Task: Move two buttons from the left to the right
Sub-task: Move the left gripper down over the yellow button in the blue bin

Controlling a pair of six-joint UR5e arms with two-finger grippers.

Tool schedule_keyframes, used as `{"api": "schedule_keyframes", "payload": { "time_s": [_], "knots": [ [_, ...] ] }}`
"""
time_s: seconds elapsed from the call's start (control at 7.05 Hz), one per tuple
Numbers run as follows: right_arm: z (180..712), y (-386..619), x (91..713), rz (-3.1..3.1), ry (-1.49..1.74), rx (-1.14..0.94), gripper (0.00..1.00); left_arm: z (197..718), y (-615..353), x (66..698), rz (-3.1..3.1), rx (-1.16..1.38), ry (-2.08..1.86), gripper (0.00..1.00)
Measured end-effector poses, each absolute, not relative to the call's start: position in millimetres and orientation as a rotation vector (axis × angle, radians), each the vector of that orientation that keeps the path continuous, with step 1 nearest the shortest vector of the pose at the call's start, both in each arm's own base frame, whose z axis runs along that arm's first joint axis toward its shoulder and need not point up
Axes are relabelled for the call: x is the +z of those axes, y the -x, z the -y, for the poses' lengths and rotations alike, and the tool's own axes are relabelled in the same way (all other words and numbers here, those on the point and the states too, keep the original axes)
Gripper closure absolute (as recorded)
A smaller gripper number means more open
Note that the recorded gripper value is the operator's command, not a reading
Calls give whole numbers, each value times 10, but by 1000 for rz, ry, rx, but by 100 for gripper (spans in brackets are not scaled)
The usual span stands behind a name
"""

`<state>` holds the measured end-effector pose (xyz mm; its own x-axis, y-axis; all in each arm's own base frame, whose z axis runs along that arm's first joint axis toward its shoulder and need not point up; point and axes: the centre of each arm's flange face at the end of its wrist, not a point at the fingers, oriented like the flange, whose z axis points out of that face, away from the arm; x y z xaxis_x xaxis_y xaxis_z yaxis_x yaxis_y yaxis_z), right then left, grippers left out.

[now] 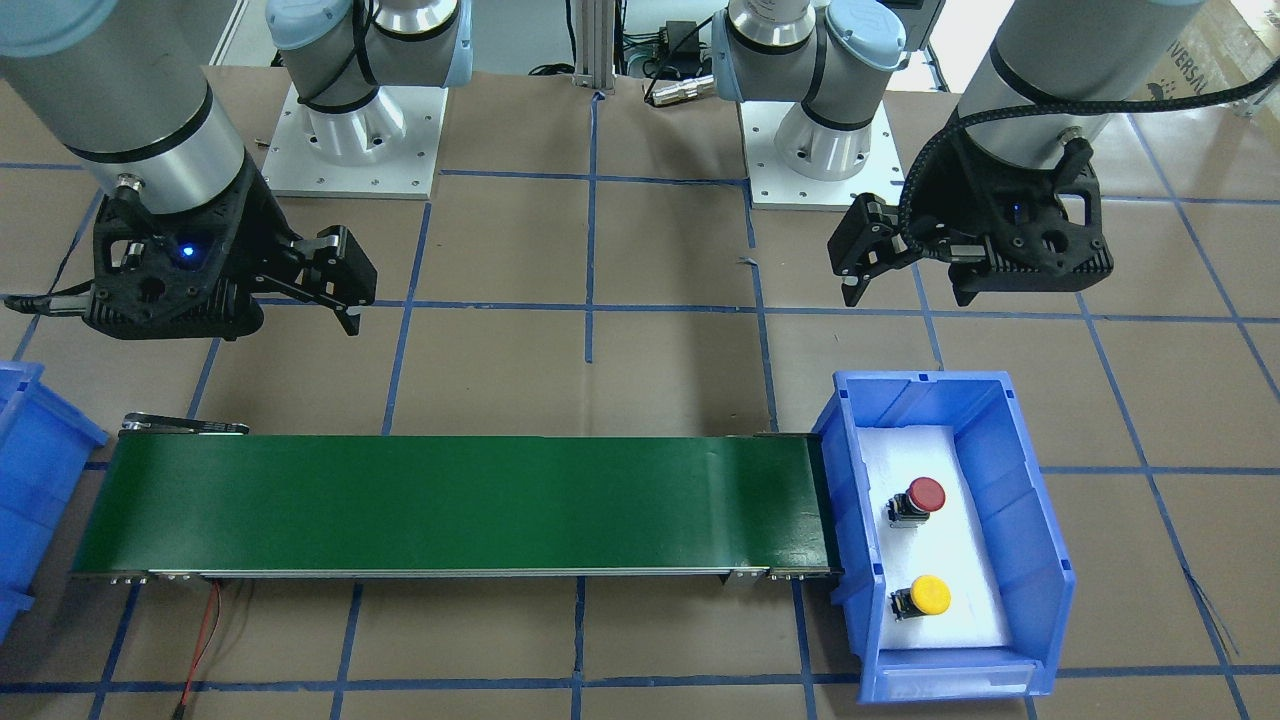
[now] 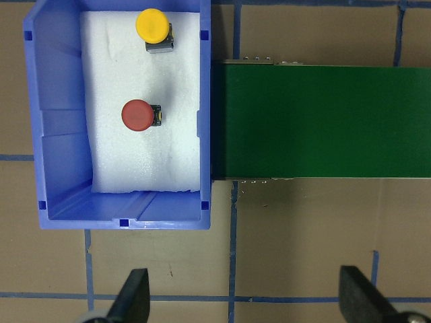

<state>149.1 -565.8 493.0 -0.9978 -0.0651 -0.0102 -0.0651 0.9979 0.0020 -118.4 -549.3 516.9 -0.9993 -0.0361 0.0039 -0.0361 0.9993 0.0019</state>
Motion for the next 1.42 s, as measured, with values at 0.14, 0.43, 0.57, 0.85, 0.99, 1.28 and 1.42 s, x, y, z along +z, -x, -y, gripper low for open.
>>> {"api": "schedule_keyframes", "payload": {
  "time_s": [0.14,0.43,0.57,0.85,0.99,1.28,1.42],
  "knots": [
    [5659,-1489,4931,-3130,102,4,0,5490,1181,5175,3138,0,-57,0],
    [5660,-1484,4936,-3132,101,3,0,5500,1135,5195,3142,4,-57,0],
    [5662,-1478,4936,-3132,99,2,0,5611,1059,5125,3150,-3,-47,0],
    [5666,-1459,4938,-3132,95,2,0,6266,750,4585,3162,11,-50,0],
    [5666,-1456,4940,-3132,94,1,0,6649,545,4331,3157,28,-73,0],
    [5662,-1461,4943,-3132,95,1,0,7275,184,3900,3127,35,-80,0],
    [5660,-1464,4944,-3132,95,1,0,7456,56,3669,3098,42,-83,0]
  ]
}}
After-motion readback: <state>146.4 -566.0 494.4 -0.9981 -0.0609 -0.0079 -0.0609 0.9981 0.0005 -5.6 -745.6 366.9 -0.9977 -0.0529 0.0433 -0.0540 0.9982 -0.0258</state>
